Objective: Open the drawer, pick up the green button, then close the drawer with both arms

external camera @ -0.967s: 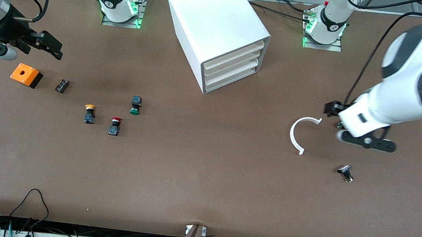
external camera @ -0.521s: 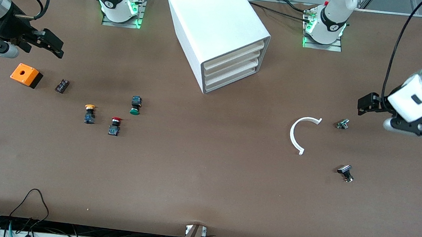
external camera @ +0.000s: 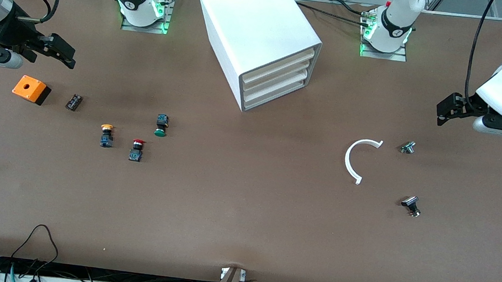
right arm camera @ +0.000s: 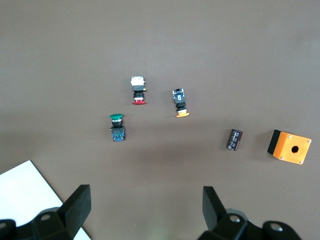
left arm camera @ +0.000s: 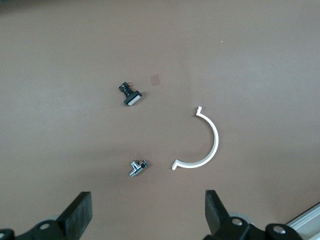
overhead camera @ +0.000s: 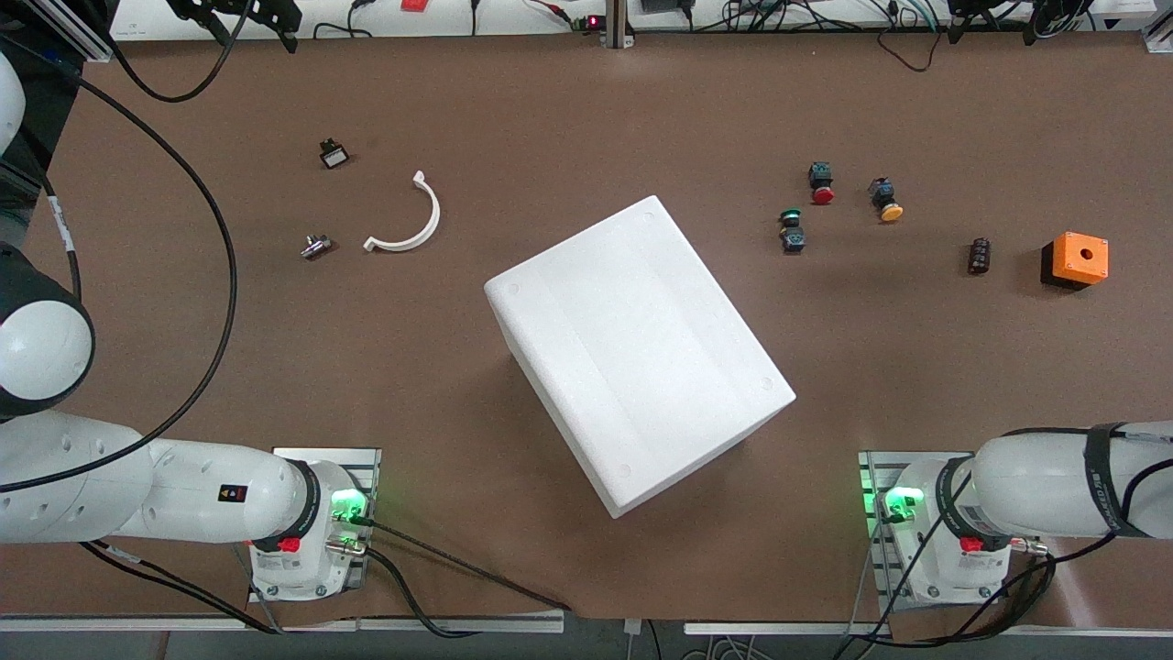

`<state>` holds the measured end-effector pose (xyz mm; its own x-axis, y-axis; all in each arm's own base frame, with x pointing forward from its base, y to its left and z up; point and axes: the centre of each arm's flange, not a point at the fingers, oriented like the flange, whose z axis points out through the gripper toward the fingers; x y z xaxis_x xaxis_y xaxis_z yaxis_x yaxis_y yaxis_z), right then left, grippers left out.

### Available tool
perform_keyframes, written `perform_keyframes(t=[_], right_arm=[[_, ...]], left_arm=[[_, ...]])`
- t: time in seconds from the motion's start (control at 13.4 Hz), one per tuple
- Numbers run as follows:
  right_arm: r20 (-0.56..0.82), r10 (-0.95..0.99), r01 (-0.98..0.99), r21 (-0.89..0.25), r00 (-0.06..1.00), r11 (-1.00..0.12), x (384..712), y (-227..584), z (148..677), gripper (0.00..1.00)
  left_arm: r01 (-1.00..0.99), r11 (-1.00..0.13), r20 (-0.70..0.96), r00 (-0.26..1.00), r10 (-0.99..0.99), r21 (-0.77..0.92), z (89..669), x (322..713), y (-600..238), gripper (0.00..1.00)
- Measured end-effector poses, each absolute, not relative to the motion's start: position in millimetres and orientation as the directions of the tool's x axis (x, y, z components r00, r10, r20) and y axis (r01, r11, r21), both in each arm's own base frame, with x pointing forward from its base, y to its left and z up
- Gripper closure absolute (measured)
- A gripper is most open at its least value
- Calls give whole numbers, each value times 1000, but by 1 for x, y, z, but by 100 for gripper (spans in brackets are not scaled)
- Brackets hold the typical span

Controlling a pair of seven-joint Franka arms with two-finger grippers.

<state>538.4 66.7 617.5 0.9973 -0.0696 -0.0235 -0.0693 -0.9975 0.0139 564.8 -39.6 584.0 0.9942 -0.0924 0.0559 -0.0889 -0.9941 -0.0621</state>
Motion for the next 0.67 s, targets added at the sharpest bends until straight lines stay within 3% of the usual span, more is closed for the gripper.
perform_keyframes(t=[0.67], right_arm=[[-11, -69, -69, 12, 998, -998, 538, 67, 623, 1]], left_arm=[[-58, -996, -15, 998, -57, -61, 582, 555, -42, 0]])
